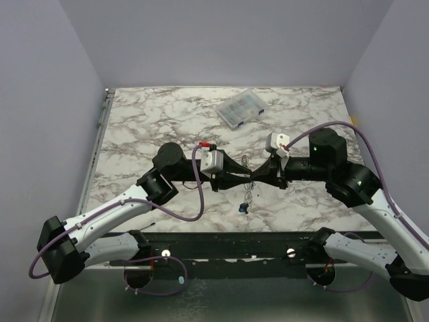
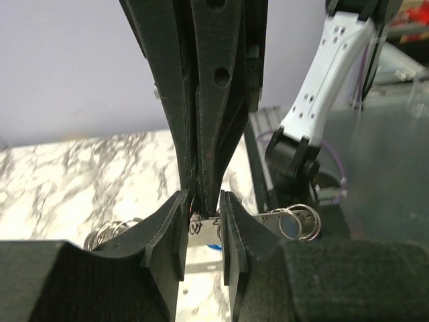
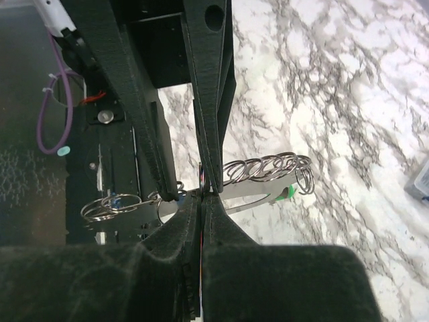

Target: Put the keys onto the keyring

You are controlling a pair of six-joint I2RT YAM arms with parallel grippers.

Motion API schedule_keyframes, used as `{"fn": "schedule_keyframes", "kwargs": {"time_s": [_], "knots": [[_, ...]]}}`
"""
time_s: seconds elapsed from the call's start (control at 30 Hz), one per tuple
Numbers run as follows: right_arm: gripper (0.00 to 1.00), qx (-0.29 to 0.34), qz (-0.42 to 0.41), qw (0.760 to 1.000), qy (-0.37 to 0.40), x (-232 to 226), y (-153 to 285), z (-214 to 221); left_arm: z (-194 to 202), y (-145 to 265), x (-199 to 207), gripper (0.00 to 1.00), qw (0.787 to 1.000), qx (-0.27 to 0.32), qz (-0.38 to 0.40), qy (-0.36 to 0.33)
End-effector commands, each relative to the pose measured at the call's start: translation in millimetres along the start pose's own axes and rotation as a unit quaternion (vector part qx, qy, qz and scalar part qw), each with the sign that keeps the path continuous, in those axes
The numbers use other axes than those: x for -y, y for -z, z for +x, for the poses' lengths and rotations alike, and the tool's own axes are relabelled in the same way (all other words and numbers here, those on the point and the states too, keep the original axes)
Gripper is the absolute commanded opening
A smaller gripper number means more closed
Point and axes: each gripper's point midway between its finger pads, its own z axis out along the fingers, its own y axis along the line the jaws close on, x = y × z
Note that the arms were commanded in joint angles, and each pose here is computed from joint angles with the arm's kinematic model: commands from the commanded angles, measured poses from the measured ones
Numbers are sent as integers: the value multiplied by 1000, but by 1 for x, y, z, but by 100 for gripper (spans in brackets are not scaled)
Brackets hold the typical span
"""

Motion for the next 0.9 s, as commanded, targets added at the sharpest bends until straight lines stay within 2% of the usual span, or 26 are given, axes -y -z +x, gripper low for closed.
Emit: {"fn": "schedule_keyframes", "kwargs": {"time_s": [0.0,0.1,0.23,0.57,0.87], "knots": [[1,-12,19,1000,9,10,1,-8,40,7,-2,30,994,-109,6,-2],[1,-21,14,1000,2,8,1,-3,44,11,-6,30,991,-135,0,-4],[1,-26,9,1000,-3,6,0,0,51,16,-8,24,987,-160,-7,4],[1,-34,-6,999,-13,1,-3,2,55,15,-8,14,985,-171,3,14],[1,-48,-14,999,-19,0,-9,7,64,11,-4,14,984,-176,21,33]]}}
